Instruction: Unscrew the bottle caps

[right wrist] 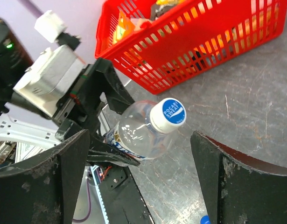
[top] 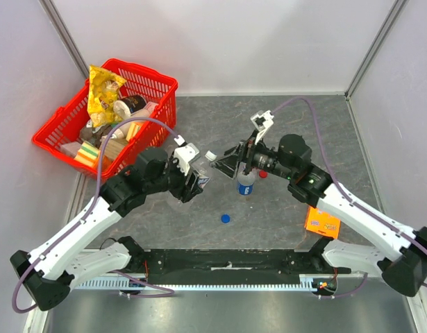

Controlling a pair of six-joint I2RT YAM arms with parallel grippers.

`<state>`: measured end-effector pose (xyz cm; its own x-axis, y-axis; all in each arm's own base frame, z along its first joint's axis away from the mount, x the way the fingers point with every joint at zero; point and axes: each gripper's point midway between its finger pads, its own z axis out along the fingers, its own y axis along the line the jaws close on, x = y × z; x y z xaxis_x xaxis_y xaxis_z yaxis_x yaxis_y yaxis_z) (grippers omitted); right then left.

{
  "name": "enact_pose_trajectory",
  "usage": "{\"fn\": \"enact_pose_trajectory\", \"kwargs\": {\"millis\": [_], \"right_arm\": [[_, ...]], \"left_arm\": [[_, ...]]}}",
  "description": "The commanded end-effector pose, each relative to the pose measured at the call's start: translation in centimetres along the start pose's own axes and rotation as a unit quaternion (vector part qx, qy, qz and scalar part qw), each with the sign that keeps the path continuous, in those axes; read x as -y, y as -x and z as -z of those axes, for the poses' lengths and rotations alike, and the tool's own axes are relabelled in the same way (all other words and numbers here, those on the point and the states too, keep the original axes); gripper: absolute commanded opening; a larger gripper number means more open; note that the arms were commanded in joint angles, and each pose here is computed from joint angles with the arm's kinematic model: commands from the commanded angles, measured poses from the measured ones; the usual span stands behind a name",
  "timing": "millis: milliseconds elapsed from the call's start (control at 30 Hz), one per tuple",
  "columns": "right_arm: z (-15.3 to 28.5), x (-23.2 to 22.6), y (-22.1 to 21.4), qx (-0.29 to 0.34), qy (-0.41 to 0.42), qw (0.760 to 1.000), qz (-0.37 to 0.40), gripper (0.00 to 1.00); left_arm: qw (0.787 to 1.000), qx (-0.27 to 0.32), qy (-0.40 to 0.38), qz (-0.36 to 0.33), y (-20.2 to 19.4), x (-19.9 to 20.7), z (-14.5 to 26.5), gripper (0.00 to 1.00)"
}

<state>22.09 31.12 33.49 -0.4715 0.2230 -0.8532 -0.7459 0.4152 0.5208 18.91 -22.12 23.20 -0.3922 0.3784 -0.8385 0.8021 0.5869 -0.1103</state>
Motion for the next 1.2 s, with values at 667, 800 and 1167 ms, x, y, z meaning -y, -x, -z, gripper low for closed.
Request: {"fn": "enact_pose_trajectory", "kwargs": {"millis": [667, 800, 1167], "right_arm": [[-7.6, 2.2, -0.5, 0.009, 0.023, 0.988, -0.151, 0.65], [-8.0, 2.4, -0.6, 0.013, 0.032, 0.985, -0.169, 0.62], [-8.2, 2.4, -1.2, 0.005, 0.047, 0.982, -0.185, 0.5]], "left_arm": [[0.993, 0.042, 0.109, -0.036, -0.6, -3.6, 1.1, 0.02], [0.992, 0.043, 0.109, -0.037, -0.6, -3.6, 1.2, 0.02], [0.993, 0.035, 0.11, -0.04, -0.9, -3.7, 0.9, 0.02]]}}
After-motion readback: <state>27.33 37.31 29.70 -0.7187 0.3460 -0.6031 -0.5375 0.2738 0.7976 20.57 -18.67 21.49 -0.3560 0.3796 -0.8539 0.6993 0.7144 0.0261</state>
